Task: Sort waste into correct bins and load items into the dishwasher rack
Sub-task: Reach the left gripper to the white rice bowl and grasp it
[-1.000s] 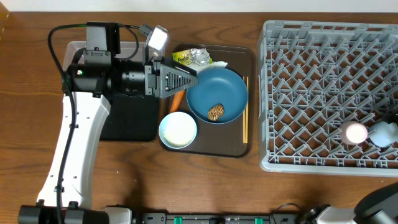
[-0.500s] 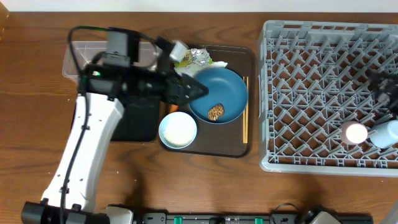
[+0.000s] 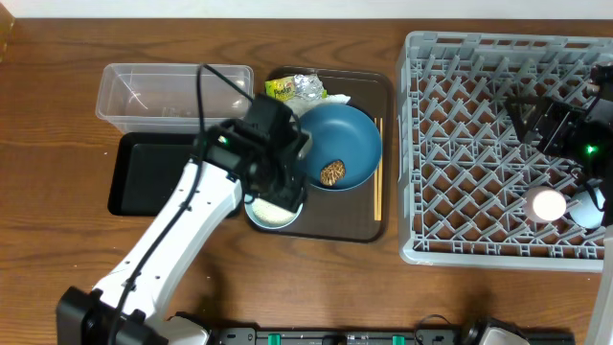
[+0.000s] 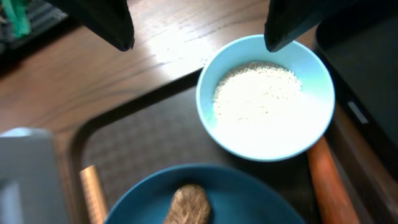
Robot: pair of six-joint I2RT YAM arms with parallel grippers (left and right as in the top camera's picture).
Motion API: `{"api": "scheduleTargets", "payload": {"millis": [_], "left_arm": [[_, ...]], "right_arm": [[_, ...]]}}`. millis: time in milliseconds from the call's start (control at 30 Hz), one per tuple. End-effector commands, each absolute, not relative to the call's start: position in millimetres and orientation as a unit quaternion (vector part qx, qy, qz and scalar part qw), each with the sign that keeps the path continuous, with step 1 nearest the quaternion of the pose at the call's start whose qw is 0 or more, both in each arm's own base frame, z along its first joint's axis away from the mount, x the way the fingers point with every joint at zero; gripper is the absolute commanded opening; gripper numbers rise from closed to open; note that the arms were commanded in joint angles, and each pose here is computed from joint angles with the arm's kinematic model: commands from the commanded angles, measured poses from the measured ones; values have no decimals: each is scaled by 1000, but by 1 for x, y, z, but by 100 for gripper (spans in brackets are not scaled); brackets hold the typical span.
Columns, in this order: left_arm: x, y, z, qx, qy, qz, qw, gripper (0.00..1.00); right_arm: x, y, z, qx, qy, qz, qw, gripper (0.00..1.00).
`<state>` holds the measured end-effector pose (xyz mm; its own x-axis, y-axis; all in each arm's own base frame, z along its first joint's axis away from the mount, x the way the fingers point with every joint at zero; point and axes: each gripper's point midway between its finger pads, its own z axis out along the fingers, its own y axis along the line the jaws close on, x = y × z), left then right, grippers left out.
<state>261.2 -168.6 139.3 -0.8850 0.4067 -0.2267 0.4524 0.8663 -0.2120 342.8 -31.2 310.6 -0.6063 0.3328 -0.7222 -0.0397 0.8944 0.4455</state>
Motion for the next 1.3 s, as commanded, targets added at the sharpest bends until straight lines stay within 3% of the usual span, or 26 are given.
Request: {"api": "scheduleTargets", "payload": {"millis": [0, 567, 800, 1000, 1267], "left_arm": [[257, -158, 110, 216, 969, -102, 71, 57], [255, -170, 57, 246, 965, -75, 59, 54], [265, -194, 78, 269, 955, -85, 89, 54], [291, -212, 105, 270, 946, -105, 143, 54], [277, -194, 80, 243, 964, -66, 83, 54]], "right_arm": [[346, -33, 310, 89, 871, 207, 436, 84], [347, -34, 309, 91, 872, 206, 434, 83], [348, -34, 310, 89, 871, 206, 436, 92], [348, -34, 310, 89, 871, 206, 437, 91], [348, -34, 310, 89, 871, 205, 437, 91]]}}
